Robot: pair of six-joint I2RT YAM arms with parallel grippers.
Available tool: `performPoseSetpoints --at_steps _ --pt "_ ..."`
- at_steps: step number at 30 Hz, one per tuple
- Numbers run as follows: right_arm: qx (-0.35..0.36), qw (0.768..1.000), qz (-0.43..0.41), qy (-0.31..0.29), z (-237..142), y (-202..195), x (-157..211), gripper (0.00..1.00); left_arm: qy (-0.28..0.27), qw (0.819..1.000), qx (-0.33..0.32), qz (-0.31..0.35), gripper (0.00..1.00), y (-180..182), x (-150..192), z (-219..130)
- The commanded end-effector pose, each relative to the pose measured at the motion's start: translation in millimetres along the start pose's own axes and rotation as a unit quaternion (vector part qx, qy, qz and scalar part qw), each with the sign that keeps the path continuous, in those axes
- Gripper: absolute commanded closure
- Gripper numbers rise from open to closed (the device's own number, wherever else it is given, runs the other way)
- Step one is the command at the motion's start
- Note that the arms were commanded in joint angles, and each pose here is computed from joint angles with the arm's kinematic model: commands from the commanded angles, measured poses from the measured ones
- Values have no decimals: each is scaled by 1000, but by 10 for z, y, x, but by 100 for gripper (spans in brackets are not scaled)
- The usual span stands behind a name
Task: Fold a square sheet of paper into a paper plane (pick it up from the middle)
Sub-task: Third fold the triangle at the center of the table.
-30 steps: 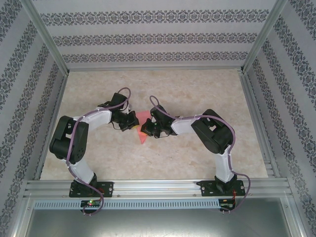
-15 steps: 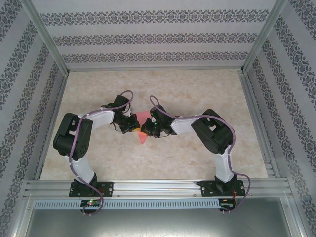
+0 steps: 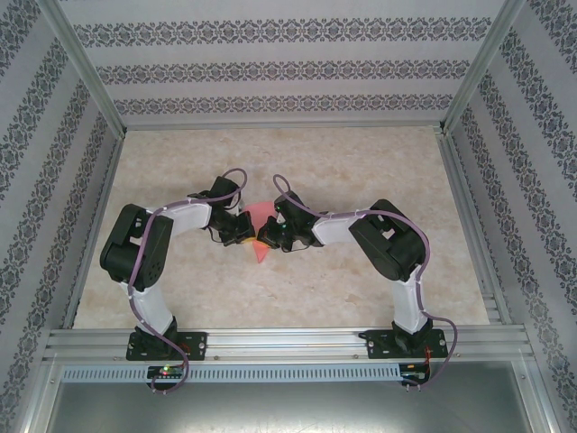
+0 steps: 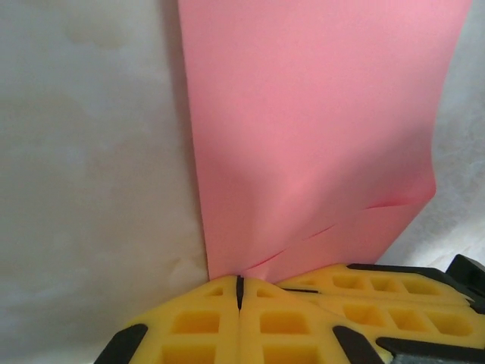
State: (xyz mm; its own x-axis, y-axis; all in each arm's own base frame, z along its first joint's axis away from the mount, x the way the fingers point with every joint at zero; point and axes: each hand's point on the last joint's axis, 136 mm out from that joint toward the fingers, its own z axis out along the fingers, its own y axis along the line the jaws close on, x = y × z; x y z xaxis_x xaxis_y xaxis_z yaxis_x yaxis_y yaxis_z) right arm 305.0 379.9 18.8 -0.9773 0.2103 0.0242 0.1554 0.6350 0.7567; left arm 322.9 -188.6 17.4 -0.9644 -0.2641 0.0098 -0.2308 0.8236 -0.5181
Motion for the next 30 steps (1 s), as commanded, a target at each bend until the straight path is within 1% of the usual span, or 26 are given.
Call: performPoseSetpoints --at_steps 1,3,5,10,13,16,20,26,30 --pt "-41 999 -26 -4 -180 200 -64 100 39 995 -95 12 100 472 279 128" --pt "-42 998 -47 -22 -319 239 -127 100 40 994 -100 16 100 501 287 136" --pt "-28 997 -65 -31 -394 187 -155 100 39 994 -101 20 100 501 266 146" --pt "23 994 -102 -24 -354 -1 -104 100 38 993 -107 27 100 514 239 158" --pt "36 993 -113 -24 -327 -42 -102 100 36 993 -110 27 100 522 239 149" --pt "38 992 -117 -11 -265 -55 -72 100 37 993 -111 25 100 526 236 158" --pt "43 993 -108 6 -166 -103 -65 100 40 993 -112 25 100 542 240 183" --pt "74 994 -78 -11 -183 -344 -115 100 48 991 -126 25 100 611 262 210" --pt "92 994 -49 -41 -262 -547 -128 100 40 991 -120 42 100 575 208 216"
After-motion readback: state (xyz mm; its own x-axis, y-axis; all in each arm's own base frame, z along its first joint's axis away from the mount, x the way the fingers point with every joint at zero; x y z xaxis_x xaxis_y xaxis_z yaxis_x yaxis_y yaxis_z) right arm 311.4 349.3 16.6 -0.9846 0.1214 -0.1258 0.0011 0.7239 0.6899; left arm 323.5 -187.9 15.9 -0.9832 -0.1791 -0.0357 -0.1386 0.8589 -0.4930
